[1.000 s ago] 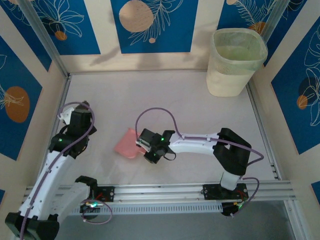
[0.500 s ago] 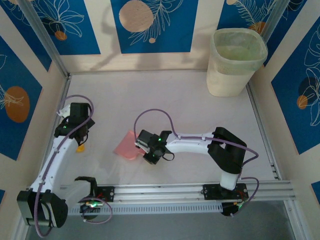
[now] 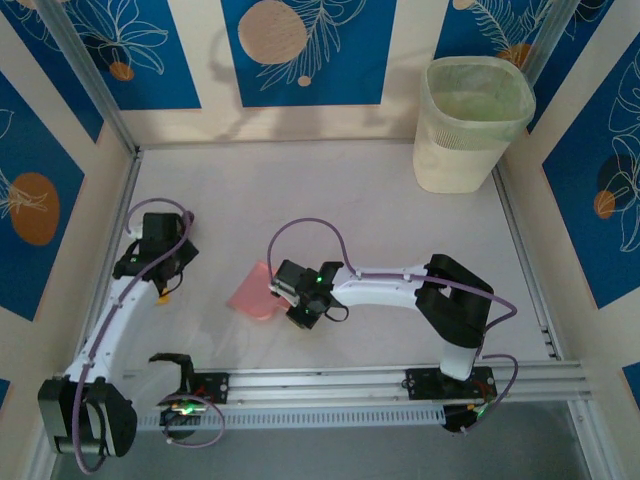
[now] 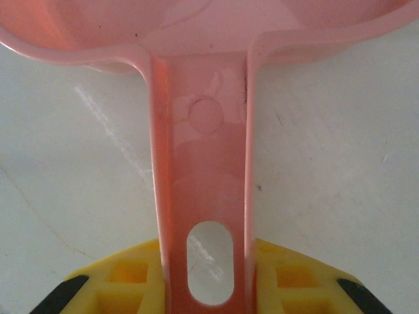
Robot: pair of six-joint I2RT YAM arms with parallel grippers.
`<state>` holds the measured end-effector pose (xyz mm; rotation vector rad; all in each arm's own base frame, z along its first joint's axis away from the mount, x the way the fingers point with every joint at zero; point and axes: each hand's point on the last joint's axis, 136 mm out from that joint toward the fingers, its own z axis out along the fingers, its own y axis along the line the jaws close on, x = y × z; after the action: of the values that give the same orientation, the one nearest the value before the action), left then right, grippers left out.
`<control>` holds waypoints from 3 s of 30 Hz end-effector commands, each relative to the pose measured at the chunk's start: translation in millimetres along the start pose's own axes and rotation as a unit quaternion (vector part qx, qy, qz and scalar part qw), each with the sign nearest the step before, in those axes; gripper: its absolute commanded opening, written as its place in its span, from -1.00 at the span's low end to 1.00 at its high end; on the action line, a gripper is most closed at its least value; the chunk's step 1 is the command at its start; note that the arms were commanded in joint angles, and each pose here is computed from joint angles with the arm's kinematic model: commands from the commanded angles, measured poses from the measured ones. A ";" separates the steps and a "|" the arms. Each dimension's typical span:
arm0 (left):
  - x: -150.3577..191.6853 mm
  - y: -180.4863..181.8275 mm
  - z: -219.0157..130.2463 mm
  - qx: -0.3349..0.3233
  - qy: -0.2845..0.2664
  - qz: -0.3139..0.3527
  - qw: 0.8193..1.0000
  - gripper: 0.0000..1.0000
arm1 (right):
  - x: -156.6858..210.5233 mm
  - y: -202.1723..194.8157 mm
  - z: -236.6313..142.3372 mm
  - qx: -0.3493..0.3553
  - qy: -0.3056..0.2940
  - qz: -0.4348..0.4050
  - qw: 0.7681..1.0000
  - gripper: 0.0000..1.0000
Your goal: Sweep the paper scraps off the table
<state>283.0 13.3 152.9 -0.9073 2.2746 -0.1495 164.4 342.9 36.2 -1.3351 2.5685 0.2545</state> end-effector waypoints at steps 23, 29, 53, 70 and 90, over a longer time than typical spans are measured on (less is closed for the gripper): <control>102.2 -71.7 -36.6 0.228 0.188 0.058 0.954 -1.00 | -2.3 -49.8 -4.2 0.013 -0.007 0.114 0.993 -1.00; 124.5 -90.1 -38.6 0.269 0.228 0.070 0.933 -1.00 | -2.0 -58.6 -6.3 0.014 -0.015 0.132 0.991 -1.00; 122.9 -115.4 -69.8 0.301 0.210 0.117 0.923 -1.00 | -4.6 -81.6 -18.3 0.033 -0.058 0.168 0.984 -1.00; 100.9 -140.3 -75.4 0.331 0.171 0.118 0.920 -1.00 | -10.4 -91.8 -34.9 0.058 -0.112 0.165 0.978 -1.00; 71.1 -158.4 -92.8 0.375 0.108 0.111 0.914 -1.00 | -9.8 -104.6 -47.7 0.086 -0.141 0.172 0.971 -1.00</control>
<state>269.7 -172.2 205.2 -0.2552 2.3230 -1.0193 241.7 279.4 65.3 -0.7746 2.5494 0.2419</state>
